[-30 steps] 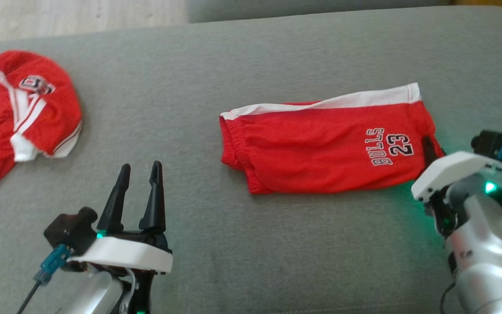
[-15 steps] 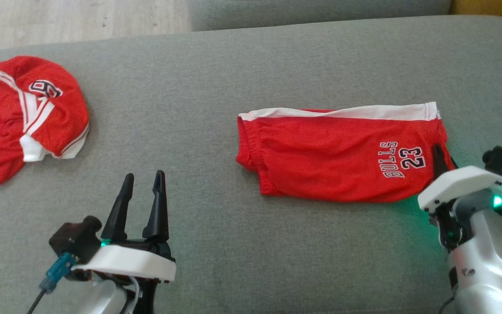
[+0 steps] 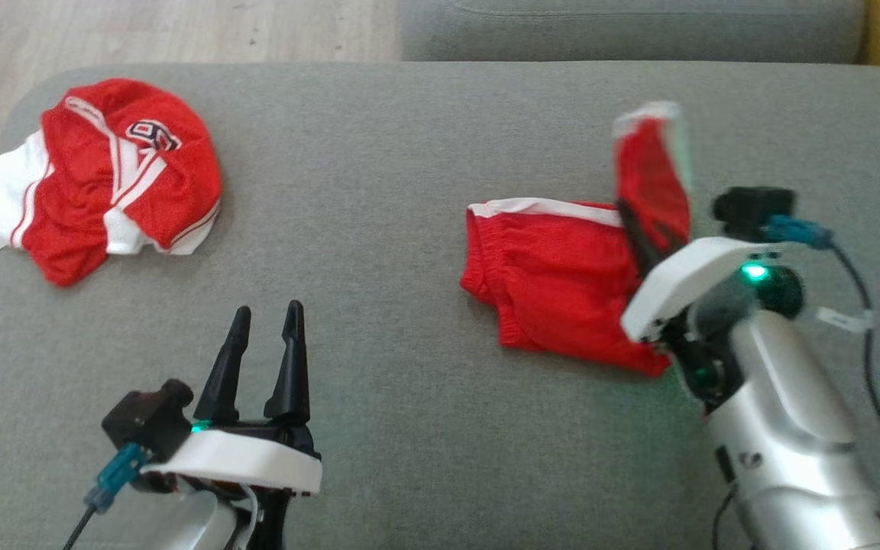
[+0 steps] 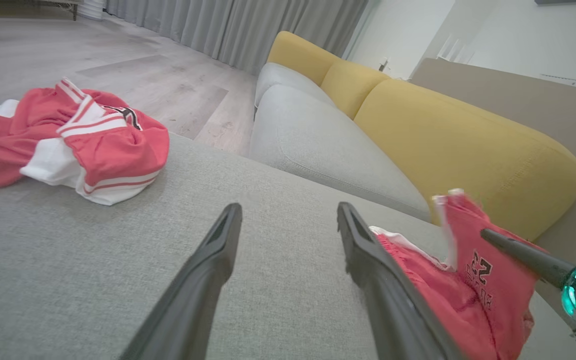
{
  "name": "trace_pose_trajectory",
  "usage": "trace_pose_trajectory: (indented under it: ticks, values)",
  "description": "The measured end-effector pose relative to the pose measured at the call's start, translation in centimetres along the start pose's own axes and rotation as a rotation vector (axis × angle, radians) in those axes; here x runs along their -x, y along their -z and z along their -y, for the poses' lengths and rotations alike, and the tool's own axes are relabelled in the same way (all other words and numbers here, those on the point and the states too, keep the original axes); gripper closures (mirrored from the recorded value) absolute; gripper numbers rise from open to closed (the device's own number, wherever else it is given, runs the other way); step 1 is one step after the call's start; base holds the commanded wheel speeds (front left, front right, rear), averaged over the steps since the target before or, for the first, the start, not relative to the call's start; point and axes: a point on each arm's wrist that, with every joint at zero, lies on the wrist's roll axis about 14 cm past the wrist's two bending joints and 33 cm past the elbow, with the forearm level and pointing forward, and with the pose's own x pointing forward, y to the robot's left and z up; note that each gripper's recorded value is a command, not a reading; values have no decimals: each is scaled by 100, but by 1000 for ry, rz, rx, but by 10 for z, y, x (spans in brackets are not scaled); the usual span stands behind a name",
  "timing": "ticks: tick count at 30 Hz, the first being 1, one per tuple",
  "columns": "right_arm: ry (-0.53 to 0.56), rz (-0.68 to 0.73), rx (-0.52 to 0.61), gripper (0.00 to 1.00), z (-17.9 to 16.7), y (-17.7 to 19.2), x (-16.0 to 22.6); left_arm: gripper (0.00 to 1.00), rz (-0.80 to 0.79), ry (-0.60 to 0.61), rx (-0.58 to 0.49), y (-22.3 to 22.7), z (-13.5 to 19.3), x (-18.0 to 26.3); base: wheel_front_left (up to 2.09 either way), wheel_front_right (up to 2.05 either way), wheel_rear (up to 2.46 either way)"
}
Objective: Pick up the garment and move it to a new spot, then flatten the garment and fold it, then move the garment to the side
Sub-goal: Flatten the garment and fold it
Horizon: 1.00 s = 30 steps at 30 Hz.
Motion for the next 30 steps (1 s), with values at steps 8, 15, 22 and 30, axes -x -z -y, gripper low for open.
trace_pose_trajectory:
  ticks: [8, 15, 22, 30]
  values:
    - [-160, -104, 35, 100, -57, 30, -14, 0, 23, -43, 11, -4, -11, 9, 0, 0, 0]
    - [-198, -132, 29, 100, -71, 41, -17, 0, 36, -59, 6, -7, -16, 13, 0, 0, 0]
    - [-247, -149, 60, 100, -88, 46, -15, 0, 40, -50, 10, -8, -14, 13, 0, 0, 0]
    - [-275, -169, 52, 0, -95, 60, -11, 0, 31, -40, 5, -4, -11, 11, 0, 0, 0]
